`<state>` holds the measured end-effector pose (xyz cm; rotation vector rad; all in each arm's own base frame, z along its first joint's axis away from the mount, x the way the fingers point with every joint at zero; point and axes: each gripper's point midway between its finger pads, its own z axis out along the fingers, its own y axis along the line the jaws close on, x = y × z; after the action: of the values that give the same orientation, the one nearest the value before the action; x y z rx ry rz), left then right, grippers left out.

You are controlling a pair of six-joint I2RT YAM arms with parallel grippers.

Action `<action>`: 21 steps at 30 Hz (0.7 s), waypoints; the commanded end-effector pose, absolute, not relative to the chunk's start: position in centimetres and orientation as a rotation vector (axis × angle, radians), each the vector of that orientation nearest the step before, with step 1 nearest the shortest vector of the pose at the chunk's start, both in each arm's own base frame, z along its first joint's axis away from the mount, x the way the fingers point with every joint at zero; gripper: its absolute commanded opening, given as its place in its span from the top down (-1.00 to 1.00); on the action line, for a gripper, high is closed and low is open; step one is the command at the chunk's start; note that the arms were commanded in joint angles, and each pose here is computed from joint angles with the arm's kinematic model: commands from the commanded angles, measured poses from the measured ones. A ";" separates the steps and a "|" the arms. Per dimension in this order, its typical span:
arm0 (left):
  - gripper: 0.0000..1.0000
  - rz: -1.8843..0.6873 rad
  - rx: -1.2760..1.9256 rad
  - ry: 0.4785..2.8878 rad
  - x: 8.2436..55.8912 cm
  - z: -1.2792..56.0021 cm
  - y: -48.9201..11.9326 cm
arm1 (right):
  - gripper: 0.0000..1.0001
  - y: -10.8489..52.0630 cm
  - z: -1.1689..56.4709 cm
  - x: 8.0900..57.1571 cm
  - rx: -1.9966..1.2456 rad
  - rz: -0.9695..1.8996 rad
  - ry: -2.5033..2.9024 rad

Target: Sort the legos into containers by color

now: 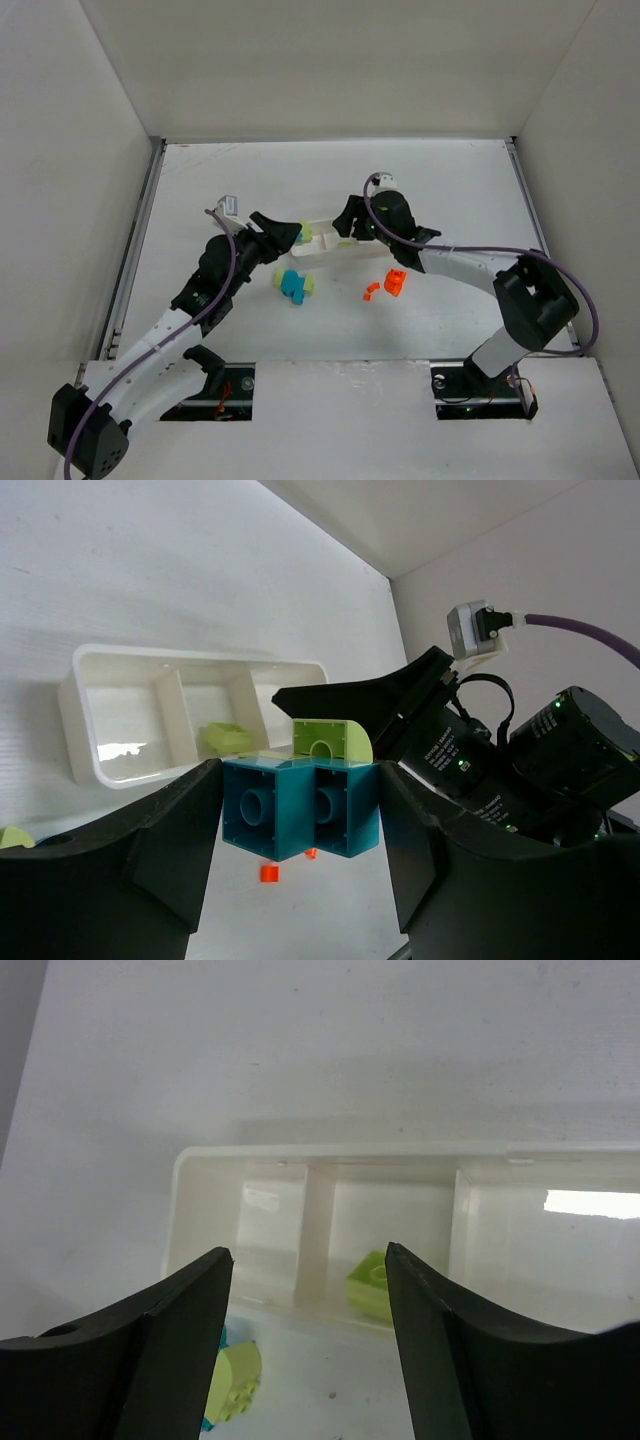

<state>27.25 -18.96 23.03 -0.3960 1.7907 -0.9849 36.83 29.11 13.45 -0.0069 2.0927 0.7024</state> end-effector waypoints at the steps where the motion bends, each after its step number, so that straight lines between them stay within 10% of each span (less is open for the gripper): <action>1: 0.19 -1.078 -0.392 1.717 27.4 25.0 -19.6 | -0.39 29.1 17.8 36.9 -0.004 0.760 1.982; 21: 0.19 -1.323 -0.429 1.716 24.7 26.4 -20.8 | -0.61 32.9 28.4 22.1 -0.272 1.547 1.650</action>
<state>25.39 -20.48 24.04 -0.4265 1.7853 -1.2118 23.75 31.84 24.42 -0.2040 1.8032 1.3910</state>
